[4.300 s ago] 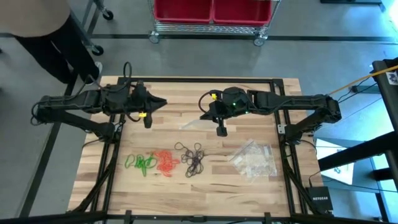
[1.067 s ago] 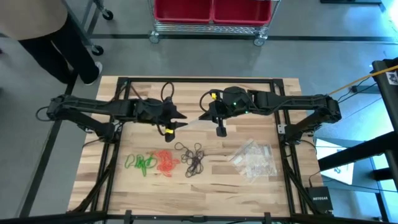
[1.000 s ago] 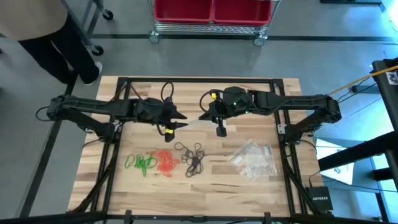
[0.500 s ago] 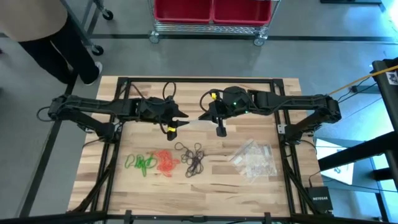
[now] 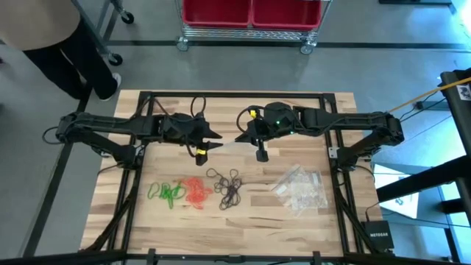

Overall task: Sort rubber bands
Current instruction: Open the transparent zip bag

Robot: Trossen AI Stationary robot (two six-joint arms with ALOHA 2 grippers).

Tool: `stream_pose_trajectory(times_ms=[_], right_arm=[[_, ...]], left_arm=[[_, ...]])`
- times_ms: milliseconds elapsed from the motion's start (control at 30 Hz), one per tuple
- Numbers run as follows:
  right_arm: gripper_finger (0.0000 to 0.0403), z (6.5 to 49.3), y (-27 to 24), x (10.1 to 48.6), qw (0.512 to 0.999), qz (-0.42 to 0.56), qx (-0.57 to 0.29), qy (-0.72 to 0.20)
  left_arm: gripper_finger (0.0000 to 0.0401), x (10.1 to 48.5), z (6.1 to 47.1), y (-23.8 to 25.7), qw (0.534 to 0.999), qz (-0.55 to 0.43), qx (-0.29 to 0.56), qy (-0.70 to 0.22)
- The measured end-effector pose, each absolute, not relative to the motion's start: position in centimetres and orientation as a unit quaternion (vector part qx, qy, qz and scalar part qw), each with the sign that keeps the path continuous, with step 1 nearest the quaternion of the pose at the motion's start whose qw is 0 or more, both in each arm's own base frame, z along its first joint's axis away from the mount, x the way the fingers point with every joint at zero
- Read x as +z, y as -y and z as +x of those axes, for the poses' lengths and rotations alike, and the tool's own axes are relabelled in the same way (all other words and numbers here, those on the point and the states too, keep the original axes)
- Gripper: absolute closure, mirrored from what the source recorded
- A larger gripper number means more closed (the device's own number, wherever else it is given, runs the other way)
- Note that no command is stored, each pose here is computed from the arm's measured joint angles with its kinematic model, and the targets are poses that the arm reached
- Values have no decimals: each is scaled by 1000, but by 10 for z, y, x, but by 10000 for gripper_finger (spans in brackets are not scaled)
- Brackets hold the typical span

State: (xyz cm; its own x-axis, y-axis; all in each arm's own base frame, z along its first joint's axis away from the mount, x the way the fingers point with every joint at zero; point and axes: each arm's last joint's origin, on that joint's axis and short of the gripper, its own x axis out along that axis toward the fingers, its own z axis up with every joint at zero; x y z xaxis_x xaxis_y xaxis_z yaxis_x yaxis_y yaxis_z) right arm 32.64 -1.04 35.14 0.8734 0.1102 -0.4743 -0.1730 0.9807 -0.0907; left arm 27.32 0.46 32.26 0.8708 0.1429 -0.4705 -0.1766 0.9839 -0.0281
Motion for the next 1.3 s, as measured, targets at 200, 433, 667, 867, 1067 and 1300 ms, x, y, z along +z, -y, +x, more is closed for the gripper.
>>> stream_pose_trajectory(times_ms=[200,433,667,867,1067,1300], right_arm=[[403,326,11,351,966,-65,73,-240],[403,326,11,351,966,-65,73,-240],[403,326,11,352,966,-66,68,-240],[403,327,11,352,966,-66,69,-240],[403,327,11,353,968,-63,70,-233],[403,328,10,355,970,-53,82,-222]], left_arm=[[278,323,273,-6,966,-36,84,-240],[278,319,274,-5,966,-38,82,-244],[278,320,273,-3,967,-39,79,-237],[278,317,275,-4,965,-33,80,-247],[278,313,279,-4,963,-33,80,-253],[281,304,288,-5,961,-28,80,-263]])
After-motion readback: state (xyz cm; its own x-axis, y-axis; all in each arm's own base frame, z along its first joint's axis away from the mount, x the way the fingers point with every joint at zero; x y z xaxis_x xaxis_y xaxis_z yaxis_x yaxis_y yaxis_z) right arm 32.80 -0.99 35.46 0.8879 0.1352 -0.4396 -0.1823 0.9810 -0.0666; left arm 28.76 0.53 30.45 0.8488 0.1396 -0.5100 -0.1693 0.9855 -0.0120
